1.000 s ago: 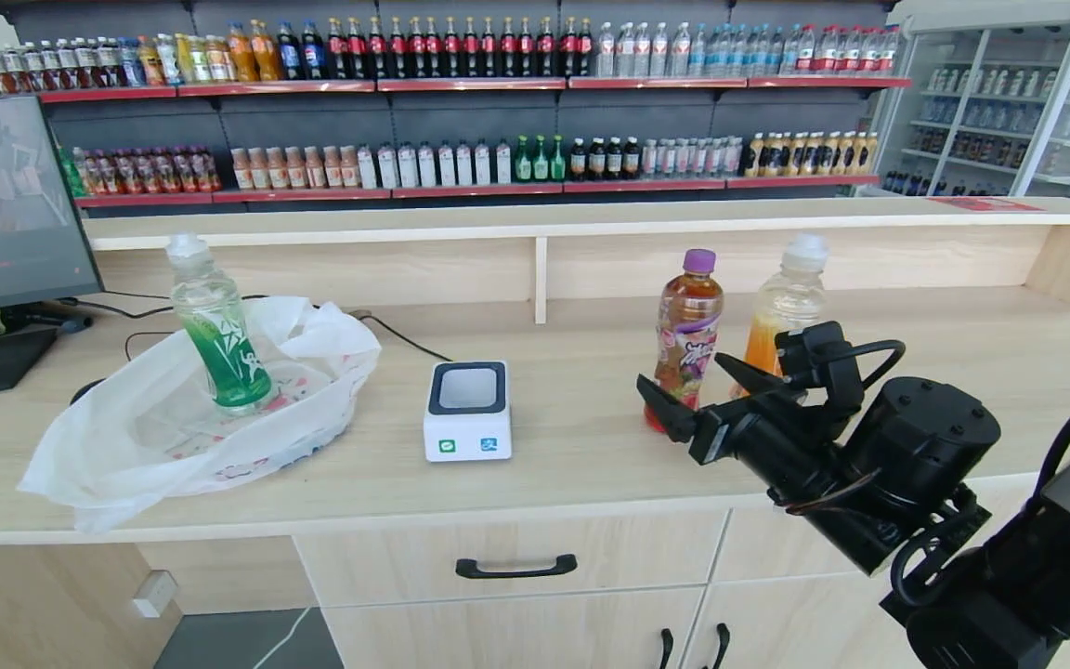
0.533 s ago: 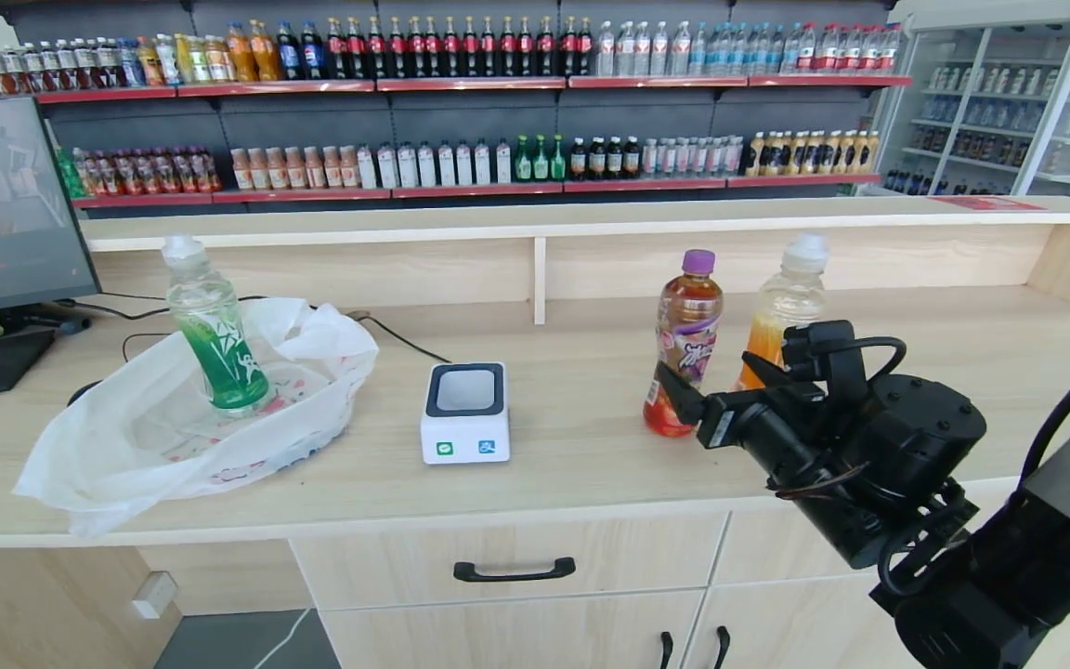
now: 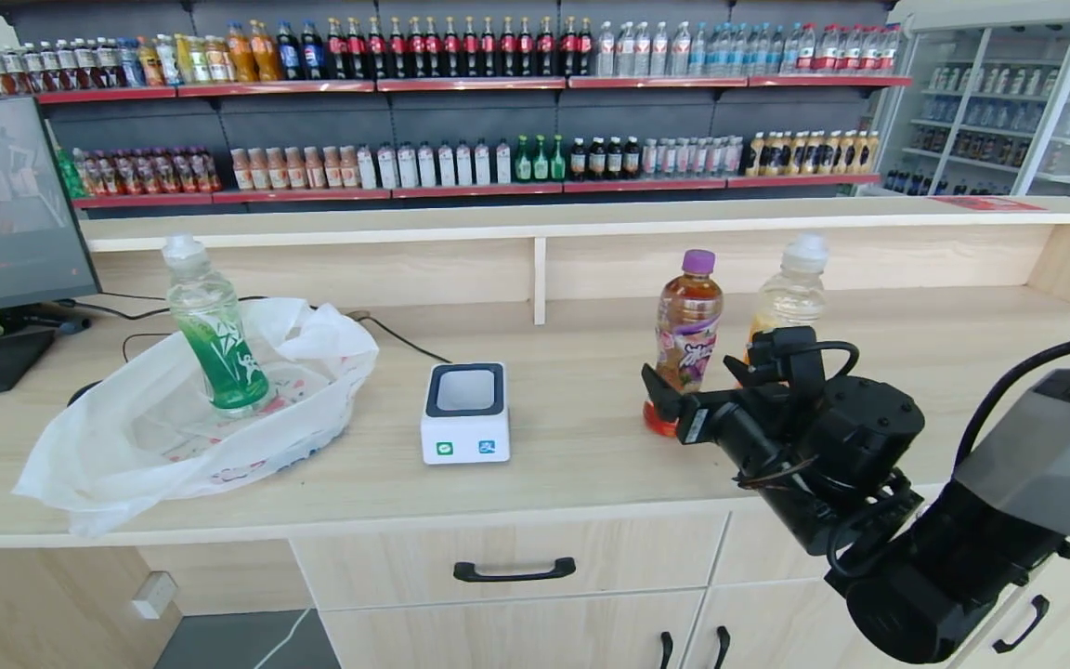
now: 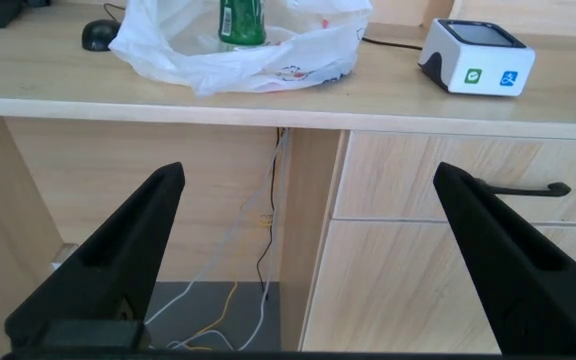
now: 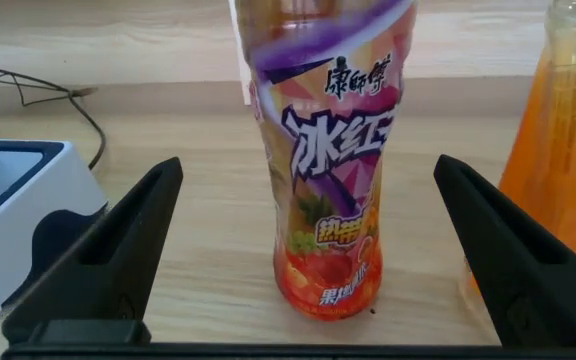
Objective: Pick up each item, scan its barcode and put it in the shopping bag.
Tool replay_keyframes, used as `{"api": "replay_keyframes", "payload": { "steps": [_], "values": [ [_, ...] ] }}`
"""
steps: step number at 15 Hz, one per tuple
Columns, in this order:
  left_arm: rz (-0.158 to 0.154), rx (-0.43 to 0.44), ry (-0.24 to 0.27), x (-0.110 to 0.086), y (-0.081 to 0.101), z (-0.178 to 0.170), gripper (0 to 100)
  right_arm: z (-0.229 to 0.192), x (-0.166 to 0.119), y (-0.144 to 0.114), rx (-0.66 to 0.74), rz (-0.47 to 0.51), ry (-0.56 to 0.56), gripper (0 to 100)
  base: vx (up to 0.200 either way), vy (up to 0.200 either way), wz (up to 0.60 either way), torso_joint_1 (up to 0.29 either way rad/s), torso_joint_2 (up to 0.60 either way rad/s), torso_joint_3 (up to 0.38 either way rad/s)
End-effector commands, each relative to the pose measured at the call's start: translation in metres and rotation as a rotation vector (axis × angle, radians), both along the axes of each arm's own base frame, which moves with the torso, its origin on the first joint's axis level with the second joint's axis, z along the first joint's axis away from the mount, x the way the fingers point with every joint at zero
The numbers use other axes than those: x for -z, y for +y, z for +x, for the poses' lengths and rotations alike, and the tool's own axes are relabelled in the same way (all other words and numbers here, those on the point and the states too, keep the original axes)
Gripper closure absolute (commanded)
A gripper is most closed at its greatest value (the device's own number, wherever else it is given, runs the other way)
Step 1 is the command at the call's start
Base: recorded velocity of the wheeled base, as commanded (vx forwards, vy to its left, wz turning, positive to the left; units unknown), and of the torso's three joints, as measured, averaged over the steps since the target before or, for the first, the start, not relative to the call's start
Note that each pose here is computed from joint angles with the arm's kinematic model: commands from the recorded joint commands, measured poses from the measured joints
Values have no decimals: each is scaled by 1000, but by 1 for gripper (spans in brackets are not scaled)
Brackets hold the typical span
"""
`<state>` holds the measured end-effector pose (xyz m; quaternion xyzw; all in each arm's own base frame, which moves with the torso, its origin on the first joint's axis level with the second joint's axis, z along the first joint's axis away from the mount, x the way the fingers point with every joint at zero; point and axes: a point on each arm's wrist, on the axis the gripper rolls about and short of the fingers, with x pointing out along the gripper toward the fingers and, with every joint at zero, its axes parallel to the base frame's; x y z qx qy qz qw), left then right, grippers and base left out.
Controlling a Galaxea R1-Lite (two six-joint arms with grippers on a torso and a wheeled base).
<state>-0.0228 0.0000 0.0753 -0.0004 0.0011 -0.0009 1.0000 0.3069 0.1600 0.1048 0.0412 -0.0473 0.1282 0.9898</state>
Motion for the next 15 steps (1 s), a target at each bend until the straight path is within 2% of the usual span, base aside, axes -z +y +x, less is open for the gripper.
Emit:
{"api": "replay_keyframes", "payload": {
  "steps": [1, 12, 15],
  "values": [
    [-1, 0, -1, 0, 0, 0, 0, 10, 11, 7, -2, -4, 8, 0, 0, 0, 0, 0, 0, 0],
    [-2, -2, -1, 0, 0, 0, 0, 43, 17, 21, 15, 24, -47, 0, 0, 0, 0, 0, 0, 0],
    [-2, 0, -2, 0, 0, 0, 0, 54, 18, 16, 38, 30, -63, 0, 0, 0, 0, 0, 0, 0]
  ]
}}
